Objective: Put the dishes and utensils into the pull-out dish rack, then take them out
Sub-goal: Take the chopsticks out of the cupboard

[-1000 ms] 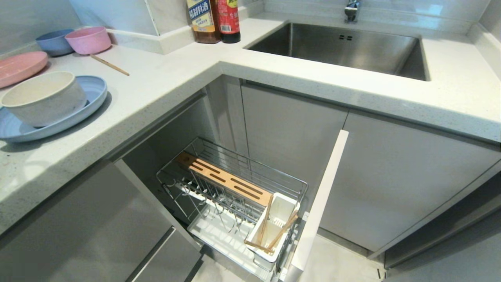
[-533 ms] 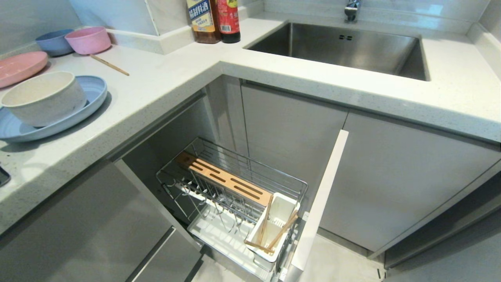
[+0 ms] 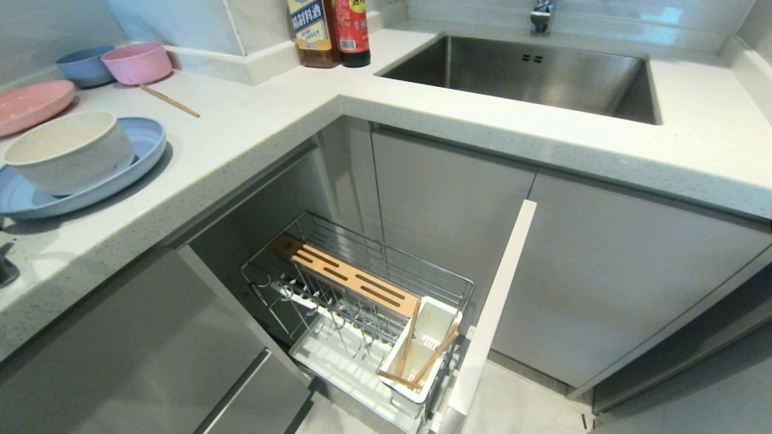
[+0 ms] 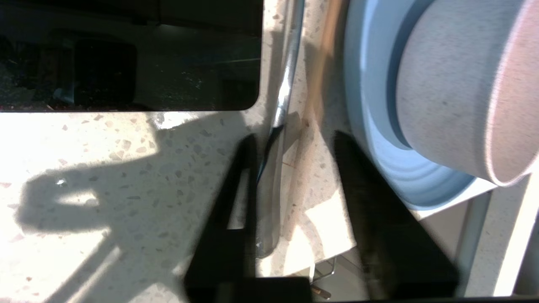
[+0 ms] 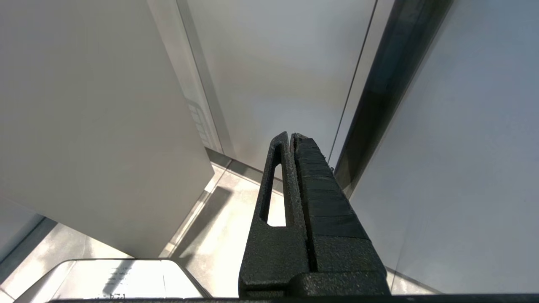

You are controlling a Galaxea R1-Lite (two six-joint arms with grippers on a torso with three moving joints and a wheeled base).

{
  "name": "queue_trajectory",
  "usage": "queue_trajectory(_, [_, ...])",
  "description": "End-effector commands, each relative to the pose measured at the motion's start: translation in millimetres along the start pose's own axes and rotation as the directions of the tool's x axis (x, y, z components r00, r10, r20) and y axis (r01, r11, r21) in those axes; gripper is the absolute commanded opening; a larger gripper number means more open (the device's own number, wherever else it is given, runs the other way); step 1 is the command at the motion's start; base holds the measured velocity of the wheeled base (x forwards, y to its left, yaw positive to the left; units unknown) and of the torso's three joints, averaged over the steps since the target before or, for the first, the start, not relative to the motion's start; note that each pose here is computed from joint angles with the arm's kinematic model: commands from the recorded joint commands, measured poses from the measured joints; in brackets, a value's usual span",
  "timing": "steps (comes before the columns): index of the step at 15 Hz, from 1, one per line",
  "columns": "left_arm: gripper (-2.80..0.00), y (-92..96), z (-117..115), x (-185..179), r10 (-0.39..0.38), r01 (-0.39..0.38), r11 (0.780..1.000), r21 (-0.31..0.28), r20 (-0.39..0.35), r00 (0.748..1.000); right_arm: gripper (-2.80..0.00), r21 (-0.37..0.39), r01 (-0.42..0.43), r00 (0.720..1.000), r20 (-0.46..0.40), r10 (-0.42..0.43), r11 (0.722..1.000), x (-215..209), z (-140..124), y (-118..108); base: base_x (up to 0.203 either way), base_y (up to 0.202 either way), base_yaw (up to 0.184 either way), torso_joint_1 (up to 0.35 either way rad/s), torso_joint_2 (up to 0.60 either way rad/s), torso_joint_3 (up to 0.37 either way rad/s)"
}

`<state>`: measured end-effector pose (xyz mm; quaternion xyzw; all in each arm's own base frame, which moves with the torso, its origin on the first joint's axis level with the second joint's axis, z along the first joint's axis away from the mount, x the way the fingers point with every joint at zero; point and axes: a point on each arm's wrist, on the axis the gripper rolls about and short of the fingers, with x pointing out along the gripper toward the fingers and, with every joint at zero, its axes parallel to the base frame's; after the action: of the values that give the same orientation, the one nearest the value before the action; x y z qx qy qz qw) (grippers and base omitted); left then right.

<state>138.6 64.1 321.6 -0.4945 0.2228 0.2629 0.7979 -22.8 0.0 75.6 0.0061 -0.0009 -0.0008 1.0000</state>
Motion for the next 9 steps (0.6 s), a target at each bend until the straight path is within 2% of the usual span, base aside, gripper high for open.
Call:
queue_trajectory(1, [0.00,0.8,0,1,0.011,-0.011,1.000,-0.010,-0.007,1.000,-2.80,0.000,0.000,1.000,-0.002,0.000,1.000,0,0,0,0.000,0.000,0.000,0.000,0.00,0.000])
queue_trajectory(6, [0.00,-3.9,1,-13,-0.035,0.035,0.999,0.000,0.031,0.999,-2.80,0.000,0.000,1.000,-0.002,0.000,1.000,0,0,0,0.000,0.000,0.000,0.000,0.00,0.000])
queue_trajectory(9, [0.00,-11.8,-2,-52,-0.166,0.162,0.986,0.043,0.127,0.978,-2.80,0.000,0.000,1.000,-0.002,0.000,1.000,0,0,0,0.000,0.000,0.000,0.000,0.00,0.000])
